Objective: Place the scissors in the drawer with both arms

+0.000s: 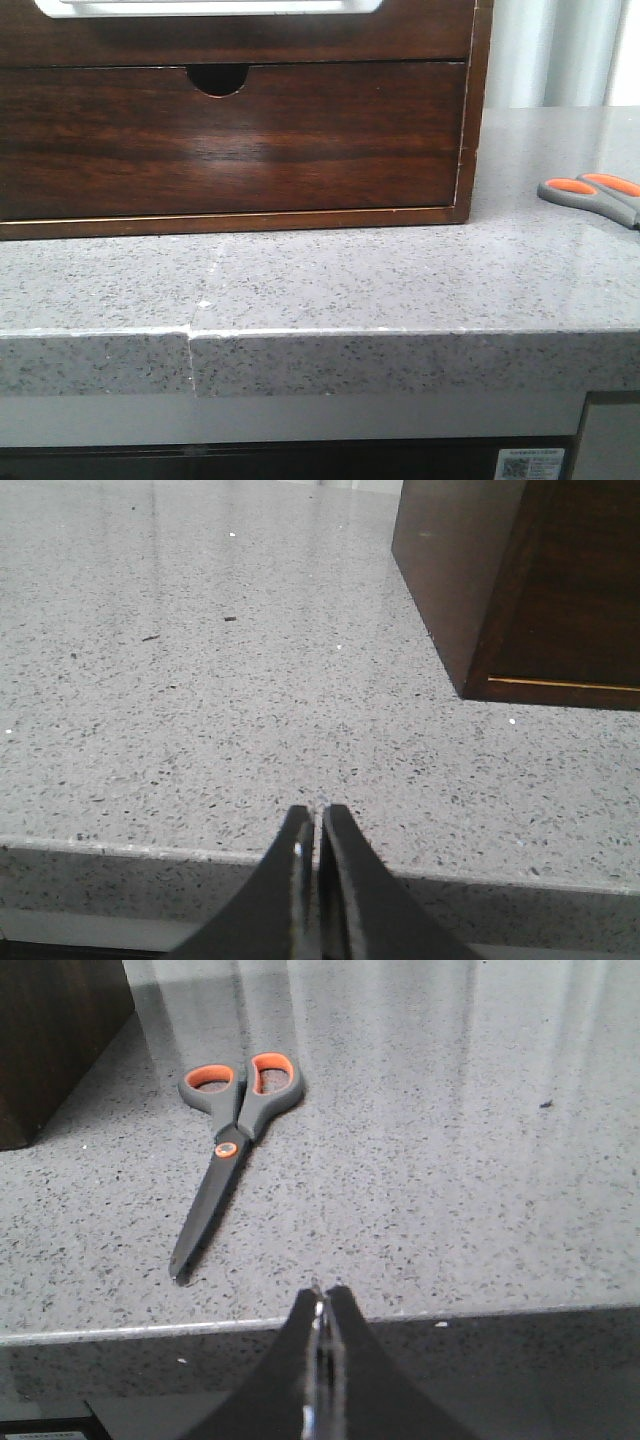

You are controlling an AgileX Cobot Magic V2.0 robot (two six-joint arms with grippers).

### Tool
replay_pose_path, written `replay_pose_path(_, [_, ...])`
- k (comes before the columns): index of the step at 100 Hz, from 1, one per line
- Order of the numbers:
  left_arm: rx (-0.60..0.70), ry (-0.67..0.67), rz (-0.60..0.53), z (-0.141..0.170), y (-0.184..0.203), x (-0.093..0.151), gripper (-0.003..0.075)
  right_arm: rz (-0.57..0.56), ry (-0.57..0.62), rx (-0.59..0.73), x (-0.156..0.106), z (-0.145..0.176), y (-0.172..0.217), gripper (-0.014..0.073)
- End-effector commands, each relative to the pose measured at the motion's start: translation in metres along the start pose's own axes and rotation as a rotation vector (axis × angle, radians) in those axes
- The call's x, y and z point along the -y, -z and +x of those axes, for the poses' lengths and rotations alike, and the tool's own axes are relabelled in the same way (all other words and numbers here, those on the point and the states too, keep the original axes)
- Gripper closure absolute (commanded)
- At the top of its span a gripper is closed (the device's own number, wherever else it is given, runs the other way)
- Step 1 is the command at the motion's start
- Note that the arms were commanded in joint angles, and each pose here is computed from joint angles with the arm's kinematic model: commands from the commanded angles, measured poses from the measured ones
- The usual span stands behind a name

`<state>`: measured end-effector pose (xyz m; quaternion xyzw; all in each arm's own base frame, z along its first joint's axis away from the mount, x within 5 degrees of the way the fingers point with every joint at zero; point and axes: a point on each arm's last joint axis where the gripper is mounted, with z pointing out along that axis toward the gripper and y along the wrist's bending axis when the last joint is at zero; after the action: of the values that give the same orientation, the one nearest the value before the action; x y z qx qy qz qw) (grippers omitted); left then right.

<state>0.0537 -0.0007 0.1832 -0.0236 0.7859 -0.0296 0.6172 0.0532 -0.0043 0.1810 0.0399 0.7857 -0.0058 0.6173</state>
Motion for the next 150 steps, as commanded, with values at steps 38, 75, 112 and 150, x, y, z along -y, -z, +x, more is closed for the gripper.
replay_pose_path(38, [0.076,0.008,0.017,-0.001,0.001,0.001,0.0742,0.010,0.022,0.002,0.001,0.008,-0.002,0.0656])
replay_pose_path(75, [0.076,-0.005,0.013,-0.001,0.001,0.000,0.0742,0.010,0.022,0.002,0.001,0.008,-0.002,0.0656])
replay_pose_path(112, [0.182,-0.035,0.018,-0.011,0.002,0.001,0.0742,0.009,0.022,0.004,0.001,0.007,-0.002,0.0656])
replay_pose_path(150, [0.293,0.012,0.039,-0.021,0.004,0.003,0.0742,-0.006,0.023,0.108,-0.001,-0.002,-0.001,0.0656])
